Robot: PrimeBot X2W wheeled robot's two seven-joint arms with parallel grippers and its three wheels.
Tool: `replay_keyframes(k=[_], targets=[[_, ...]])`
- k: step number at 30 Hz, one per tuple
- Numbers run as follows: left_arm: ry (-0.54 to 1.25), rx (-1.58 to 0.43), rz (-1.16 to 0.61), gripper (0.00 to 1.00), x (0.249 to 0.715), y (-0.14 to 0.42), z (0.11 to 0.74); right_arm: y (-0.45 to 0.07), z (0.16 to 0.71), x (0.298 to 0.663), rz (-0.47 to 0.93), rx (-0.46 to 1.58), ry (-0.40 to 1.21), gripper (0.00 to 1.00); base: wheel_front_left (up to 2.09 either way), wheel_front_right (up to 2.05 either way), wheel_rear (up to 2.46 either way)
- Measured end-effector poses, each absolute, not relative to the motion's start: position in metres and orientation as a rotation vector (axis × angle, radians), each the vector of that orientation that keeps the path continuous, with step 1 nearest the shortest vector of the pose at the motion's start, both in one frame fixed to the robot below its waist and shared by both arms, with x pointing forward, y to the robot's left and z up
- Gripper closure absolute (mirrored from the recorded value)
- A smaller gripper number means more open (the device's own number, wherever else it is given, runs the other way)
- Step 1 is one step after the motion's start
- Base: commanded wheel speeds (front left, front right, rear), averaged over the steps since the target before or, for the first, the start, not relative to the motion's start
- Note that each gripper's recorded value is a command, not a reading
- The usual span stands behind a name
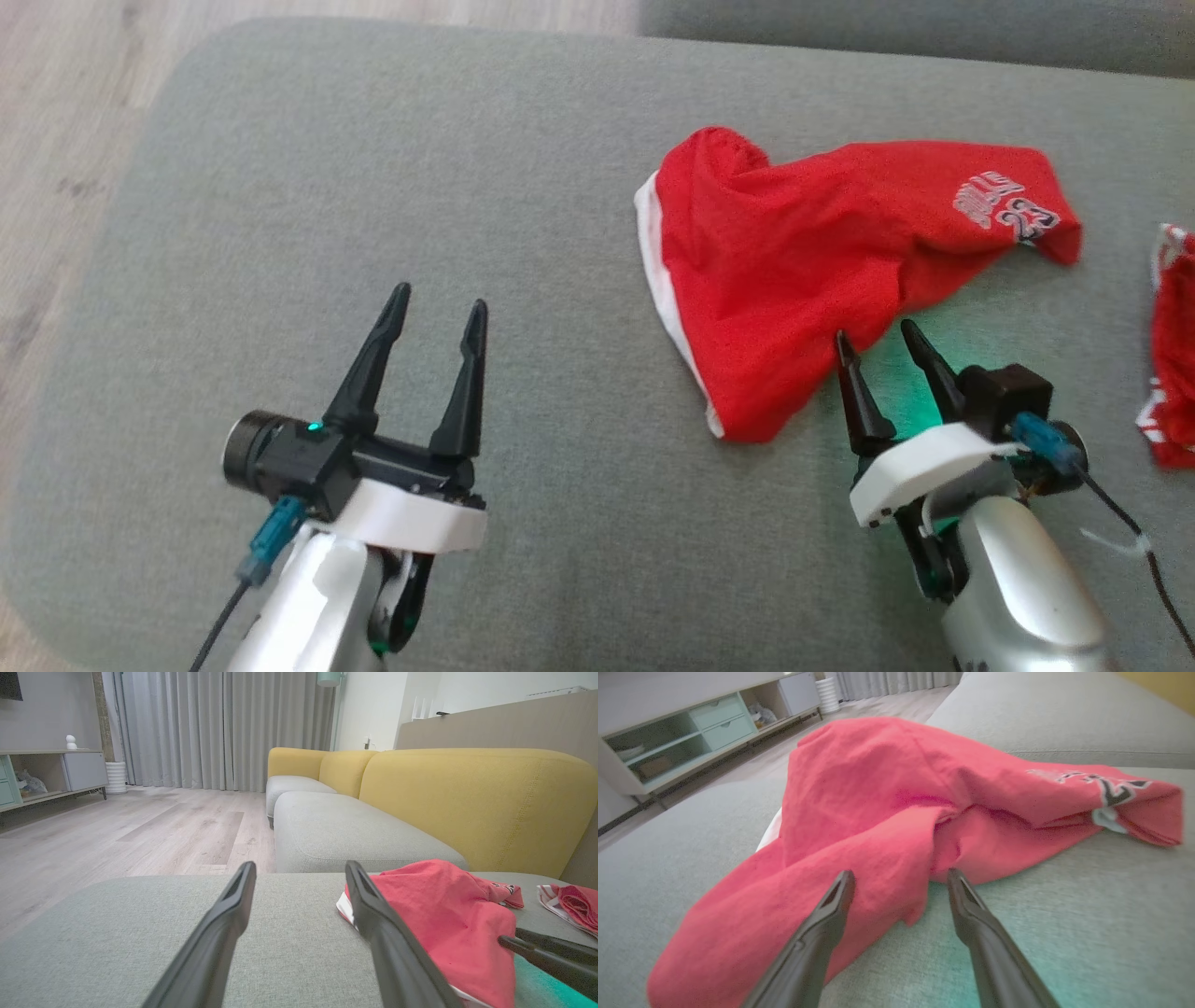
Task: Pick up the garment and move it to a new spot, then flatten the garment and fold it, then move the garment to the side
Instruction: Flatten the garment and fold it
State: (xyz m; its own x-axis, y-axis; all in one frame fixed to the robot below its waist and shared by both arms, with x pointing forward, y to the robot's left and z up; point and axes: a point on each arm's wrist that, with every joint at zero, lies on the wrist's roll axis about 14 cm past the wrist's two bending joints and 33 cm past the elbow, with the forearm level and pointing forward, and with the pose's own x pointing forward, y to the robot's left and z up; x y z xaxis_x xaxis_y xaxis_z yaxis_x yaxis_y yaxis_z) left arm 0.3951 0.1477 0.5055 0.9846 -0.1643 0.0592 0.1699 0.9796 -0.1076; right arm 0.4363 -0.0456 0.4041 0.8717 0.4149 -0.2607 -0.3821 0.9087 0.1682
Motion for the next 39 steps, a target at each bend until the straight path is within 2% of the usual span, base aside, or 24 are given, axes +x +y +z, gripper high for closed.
replay_keyframes(k=[5, 10, 11, 12, 13, 21, 35, 36, 37, 39], targets=[[-0.04, -0.116, -0.148, 0.0, 0.396, 0.153, 0.501, -0.037, 0.376, 0.44, 0.449, 0.057, 0.4, 0.0, 0.0, 0.0, 0.0], [-0.025, -0.111, -0.132, 0.0, 0.397, 0.158, 0.496, -0.023, 0.37, 0.446, 0.495, 0.031, 0.434, 0.0, 0.0, 0.0, 0.0], [-0.025, -0.113, -0.135, 0.0, 0.397, 0.157, 0.495, -0.021, 0.37, 0.447, 0.5, 0.025, 0.437, 0.09, 0.0, 0.0, 0.0], [-0.027, -0.114, -0.137, 0.0, 0.397, 0.157, 0.496, -0.021, 0.369, 0.447, 0.504, 0.018, 0.441, 0.72, 0.0, 0.0, 0.0], [-0.028, -0.112, -0.138, 0.0, 0.398, 0.156, 0.496, -0.021, 0.37, 0.448, 0.505, 0.014, 0.442, 1.0, 0.0, 0.0, 0.0], [-0.053, -0.12, -0.177, 0.0, 0.402, 0.143, 0.504, -0.056, 0.377, 0.447, 0.406, 0.02, 0.409, 1.0, 0.0, 0.0, 0.0], [-0.093, -0.151, -0.287, 0.0, 0.398, 0.102, 0.519, -0.191, 0.413, 0.424, 0.108, -0.244, 0.39, 1.0, 0.0, 0.0, 0.0], [-0.094, -0.153, -0.291, 0.0, 0.398, 0.101, 0.519, -0.199, 0.417, 0.425, 0.09, -0.264, 0.383, 0.76, 0.0, 0.0, 0.0], [-0.094, -0.153, -0.291, 0.0, 0.398, 0.101, 0.519, -0.199, 0.417, 0.425, 0.09, -0.264, 0.383, 0.0, 0.0, 0.0, 0.0], [-0.091, -0.156, -0.295, 0.0, 0.399, 0.099, 0.518, -0.213, 0.429, 0.428, 0.053, -0.3, 0.356, 0.0, 0.0, 0.0, 0.0]])
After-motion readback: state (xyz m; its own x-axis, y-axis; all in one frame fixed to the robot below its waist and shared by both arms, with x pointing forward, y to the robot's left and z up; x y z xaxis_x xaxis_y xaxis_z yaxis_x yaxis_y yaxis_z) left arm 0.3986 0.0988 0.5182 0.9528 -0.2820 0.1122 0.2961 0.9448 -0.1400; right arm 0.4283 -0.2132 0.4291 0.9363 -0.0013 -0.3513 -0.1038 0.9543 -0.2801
